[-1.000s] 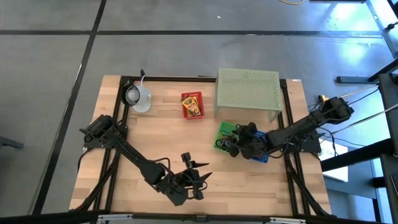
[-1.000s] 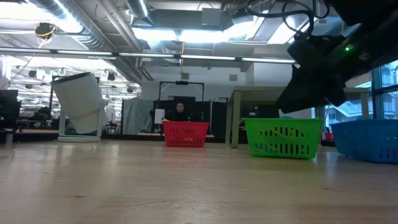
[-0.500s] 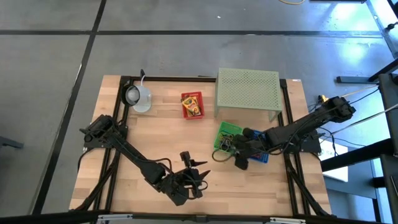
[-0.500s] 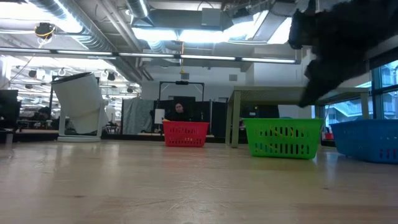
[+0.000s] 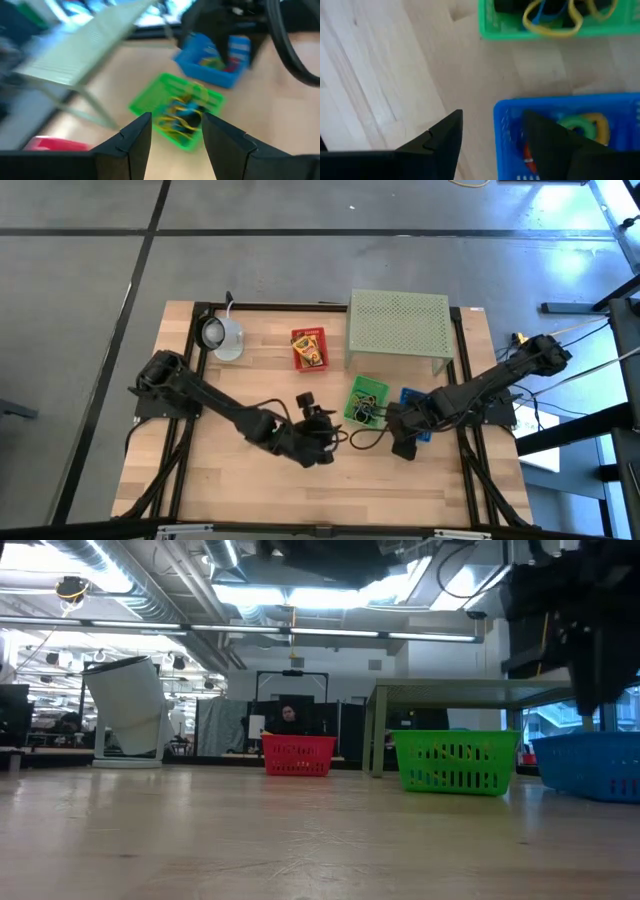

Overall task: Pick & Place Office Desk Supplies
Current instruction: Put the blue bin with the sorted spring keychains on the shelf

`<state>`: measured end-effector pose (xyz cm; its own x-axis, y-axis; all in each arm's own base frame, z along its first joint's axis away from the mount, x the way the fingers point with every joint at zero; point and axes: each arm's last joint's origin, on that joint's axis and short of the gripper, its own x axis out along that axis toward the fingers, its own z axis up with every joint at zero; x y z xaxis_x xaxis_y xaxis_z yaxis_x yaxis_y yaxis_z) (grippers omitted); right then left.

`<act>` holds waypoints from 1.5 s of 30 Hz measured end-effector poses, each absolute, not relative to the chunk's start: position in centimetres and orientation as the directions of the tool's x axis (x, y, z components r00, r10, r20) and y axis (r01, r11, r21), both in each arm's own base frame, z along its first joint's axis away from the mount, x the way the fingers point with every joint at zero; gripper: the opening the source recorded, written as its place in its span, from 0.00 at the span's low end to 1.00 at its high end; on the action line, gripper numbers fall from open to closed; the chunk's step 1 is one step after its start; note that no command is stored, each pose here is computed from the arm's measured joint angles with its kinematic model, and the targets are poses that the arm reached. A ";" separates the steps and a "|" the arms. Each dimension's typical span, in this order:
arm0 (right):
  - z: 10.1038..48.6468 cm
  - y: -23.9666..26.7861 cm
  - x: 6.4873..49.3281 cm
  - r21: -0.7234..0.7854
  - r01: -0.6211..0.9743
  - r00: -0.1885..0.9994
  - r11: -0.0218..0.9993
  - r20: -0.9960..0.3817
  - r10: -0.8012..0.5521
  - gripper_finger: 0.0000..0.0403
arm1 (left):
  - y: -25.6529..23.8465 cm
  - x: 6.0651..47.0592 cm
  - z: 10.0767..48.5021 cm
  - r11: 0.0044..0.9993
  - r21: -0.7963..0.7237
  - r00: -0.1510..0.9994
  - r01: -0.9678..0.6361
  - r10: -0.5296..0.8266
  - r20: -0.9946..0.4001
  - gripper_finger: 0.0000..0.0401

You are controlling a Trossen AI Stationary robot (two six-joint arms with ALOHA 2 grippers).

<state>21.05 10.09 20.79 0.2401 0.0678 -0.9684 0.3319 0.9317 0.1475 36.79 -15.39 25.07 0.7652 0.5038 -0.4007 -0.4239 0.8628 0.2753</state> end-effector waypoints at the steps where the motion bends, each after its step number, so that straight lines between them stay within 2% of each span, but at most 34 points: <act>1: 20.7 10.2 20.9 0.148 0.340 0.233 0.929 -0.970 0.069 0.50 | -15.1 37.0 25.0 0.884 0.252 0.774 -0.394 0.467 -0.427 0.42; 4: 20.5 10.8 20.5 0.148 0.322 0.223 0.935 -0.972 0.077 0.49 | -14.9 37.3 24.6 0.931 0.198 0.788 -0.307 0.365 -0.496 0.42; 7: 20.5 11.3 20.2 0.142 0.299 0.224 0.943 -0.972 0.075 0.49 | -14.8 37.5 24.0 0.944 0.186 0.783 -0.273 0.331 -0.527 0.42; 15: 20.4 11.9 19.9 0.077 0.281 0.263 0.957 -0.965 0.000 0.49 | -15.7 36.8 23.3 0.944 0.108 0.783 -0.311 0.319 -0.534 0.42; 24: 20.3 11.9 19.7 0.082 0.290 0.241 0.954 -0.971 0.011 0.49 | -16.1 36.6 23.4 0.932 0.149 0.782 -0.330 0.358 -0.510 0.42; 34: 17.2 10.8 18.0 -0.002 0.319 0.141 0.948 -0.989 -0.050 0.49 | -16.1 36.6 23.4 0.931 0.152 0.781 -0.333 0.363 -0.508 0.42; 45: 15.2 10.4 17.3 0.022 0.287 0.143 0.958 -0.990 -0.020 0.49 | -16.0 36.6 23.4 0.930 0.154 0.781 -0.334 0.364 -0.508 0.42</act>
